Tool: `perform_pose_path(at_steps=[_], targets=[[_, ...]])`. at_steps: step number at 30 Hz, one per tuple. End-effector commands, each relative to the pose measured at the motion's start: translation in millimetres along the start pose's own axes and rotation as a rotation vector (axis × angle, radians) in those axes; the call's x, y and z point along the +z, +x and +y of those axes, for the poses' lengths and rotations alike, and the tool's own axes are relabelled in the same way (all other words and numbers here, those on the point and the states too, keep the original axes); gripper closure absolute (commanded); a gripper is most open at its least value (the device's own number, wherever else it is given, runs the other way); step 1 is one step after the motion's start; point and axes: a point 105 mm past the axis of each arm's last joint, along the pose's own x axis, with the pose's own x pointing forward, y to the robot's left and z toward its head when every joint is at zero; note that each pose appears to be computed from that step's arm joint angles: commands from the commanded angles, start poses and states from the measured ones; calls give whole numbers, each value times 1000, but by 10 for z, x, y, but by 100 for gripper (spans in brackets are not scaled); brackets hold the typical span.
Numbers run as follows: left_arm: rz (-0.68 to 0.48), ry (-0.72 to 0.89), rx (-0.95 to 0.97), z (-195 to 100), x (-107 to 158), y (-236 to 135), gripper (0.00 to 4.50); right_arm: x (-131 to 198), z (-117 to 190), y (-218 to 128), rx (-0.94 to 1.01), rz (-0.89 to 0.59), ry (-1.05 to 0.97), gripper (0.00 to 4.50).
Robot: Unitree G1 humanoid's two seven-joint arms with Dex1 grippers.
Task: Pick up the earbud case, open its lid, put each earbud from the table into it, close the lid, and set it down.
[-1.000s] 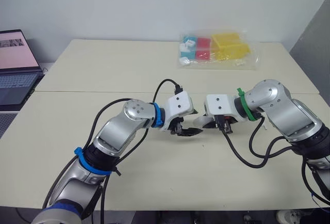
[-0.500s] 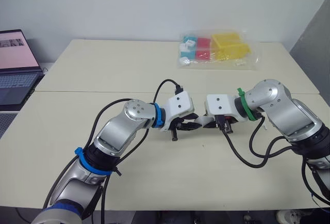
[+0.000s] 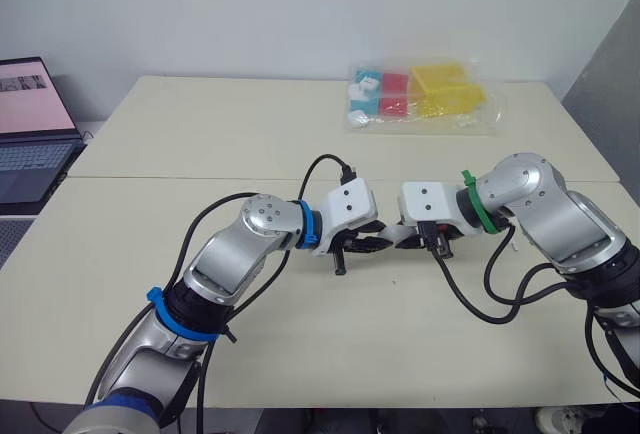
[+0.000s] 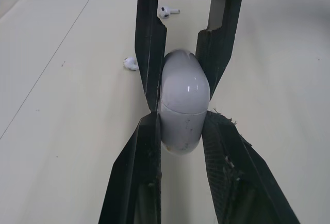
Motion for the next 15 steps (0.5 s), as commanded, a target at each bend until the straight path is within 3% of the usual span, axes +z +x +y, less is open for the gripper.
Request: perform_pose_path(at_steps=[1,15], targets=[[-18,15,7,9,37,-25,373,97,-50,-100,-43,-25,-38,369],[-12,20,8,13,32,-16,373,82,-41,-99,-40,-22,-34,369]])
